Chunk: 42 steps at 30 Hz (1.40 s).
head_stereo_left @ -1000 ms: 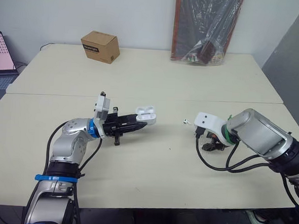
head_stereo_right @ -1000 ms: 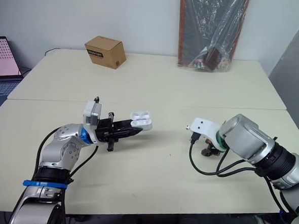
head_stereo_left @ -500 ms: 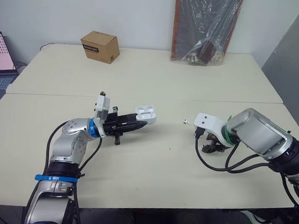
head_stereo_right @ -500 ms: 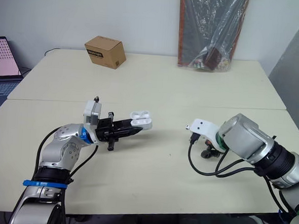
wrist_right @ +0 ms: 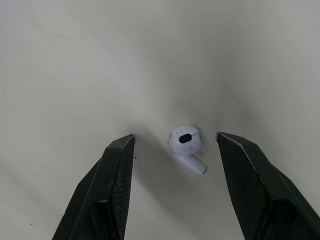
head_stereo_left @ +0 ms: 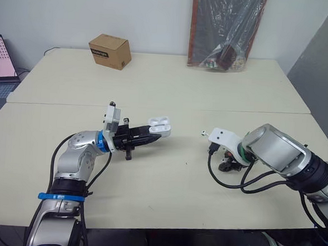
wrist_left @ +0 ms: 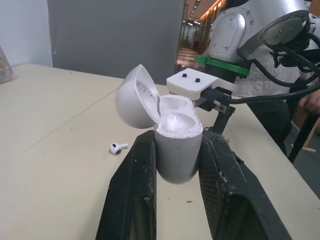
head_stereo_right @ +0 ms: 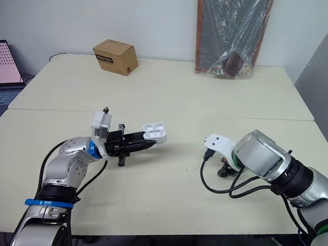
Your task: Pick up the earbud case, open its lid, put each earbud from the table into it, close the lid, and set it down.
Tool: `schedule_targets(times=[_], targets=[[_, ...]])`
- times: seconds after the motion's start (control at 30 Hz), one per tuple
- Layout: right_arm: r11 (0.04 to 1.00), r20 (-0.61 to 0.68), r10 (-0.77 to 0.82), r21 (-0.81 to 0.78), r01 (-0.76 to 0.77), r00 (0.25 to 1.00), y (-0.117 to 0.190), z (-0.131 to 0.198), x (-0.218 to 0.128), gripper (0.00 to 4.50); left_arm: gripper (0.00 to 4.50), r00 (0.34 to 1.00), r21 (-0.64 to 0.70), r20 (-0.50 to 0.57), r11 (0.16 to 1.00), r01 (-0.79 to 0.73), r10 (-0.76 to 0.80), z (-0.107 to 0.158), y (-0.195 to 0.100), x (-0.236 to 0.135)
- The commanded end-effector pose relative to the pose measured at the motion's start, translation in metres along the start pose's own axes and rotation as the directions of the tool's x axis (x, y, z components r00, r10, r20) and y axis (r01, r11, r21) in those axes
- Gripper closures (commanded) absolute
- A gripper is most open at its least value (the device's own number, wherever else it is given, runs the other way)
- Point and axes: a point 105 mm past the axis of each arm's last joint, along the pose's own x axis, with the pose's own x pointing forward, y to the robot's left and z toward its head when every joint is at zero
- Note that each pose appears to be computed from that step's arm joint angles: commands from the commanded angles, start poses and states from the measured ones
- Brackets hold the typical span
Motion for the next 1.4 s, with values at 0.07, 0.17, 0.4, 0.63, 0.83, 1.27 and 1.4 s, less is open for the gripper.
schedule_targets(times=[0.07,0.17,0.4,0.63,0.83,1.27,1.4], targets=[[0.999,0.010,-0.030,-0.022,0.031,0.999,-0.006,0.000,-0.004,2.18,3.64,1.000,0.053,0.013,0.998,0.018,-0.019,0.012,-0.003,0.002],[0.999,0.014,-0.026,-0.026,0.027,1.000,-0.005,0.001,-0.003,2.97,3.64,1.000,0.053,0.013,0.998,0.017,-0.018,0.012,-0.003,0.002],[0.999,0.023,-0.017,-0.032,0.018,1.000,-0.004,0.003,-0.003,2.97,3.64,1.000,0.053,0.015,0.999,0.014,-0.015,0.012,-0.002,0.002],[0.998,0.027,-0.019,-0.059,0.020,0.999,-0.005,0.003,-0.001,3.16,3.64,1.000,0.053,0.017,0.999,0.010,-0.011,0.012,-0.003,0.002],[0.998,0.026,-0.005,-0.065,0.006,1.000,-0.002,0.004,0.000,4.11,3.64,1.000,0.053,0.015,0.999,0.007,-0.008,0.011,-0.004,0.001],[0.909,0.066,0.094,-0.413,-0.058,0.993,0.018,0.007,-0.005,4.11,3.64,1.000,0.056,0.012,0.998,0.005,-0.006,0.012,-0.003,0.001],[0.879,0.062,0.097,-0.474,-0.057,0.993,0.017,0.006,-0.003,4.11,3.64,1.000,0.057,0.011,0.998,0.001,-0.001,0.012,-0.003,0.000]])
